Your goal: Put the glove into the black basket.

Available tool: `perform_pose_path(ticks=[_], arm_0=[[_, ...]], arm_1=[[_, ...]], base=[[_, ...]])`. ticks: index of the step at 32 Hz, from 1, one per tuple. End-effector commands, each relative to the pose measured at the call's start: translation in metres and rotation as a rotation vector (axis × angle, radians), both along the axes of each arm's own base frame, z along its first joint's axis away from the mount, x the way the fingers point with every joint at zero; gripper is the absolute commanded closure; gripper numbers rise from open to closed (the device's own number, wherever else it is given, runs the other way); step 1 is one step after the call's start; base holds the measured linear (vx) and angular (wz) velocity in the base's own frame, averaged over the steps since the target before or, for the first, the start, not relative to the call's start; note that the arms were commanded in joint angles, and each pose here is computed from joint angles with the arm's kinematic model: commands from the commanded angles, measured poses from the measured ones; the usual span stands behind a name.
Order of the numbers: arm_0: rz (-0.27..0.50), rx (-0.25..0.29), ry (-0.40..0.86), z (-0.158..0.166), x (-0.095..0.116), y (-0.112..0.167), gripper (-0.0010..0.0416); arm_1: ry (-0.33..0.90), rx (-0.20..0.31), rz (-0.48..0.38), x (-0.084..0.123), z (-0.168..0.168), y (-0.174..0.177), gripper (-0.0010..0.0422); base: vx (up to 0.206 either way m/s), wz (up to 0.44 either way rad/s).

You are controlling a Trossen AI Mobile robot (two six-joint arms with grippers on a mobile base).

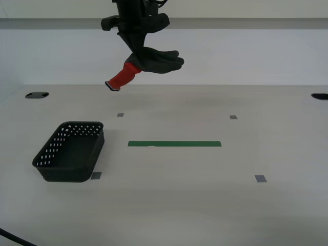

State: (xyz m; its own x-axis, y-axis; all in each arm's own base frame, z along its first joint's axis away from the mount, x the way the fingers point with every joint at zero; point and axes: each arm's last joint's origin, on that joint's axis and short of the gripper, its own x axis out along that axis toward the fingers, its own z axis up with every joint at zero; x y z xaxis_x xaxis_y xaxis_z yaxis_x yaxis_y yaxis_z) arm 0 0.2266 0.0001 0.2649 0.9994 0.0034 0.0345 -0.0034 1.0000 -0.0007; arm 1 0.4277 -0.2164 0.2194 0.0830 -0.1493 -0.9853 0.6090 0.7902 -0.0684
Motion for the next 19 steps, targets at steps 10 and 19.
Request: perform_pose_path(ticks=[10,19], arm_0=[[0.0,0.0,-0.004,0.001,0.0,0.0,0.0405],[0.002,0.0,0.013,-0.001,0.0,0.0,0.0405]], arm_1=[[-0.026,-0.014,0.021,-0.04,0.036,0.031,0.0414],[-0.014,-0.013,0.259,-0.086,0.023,0.113,0.0413]], base=[[0.0,0.0],[0.0,0.0]])
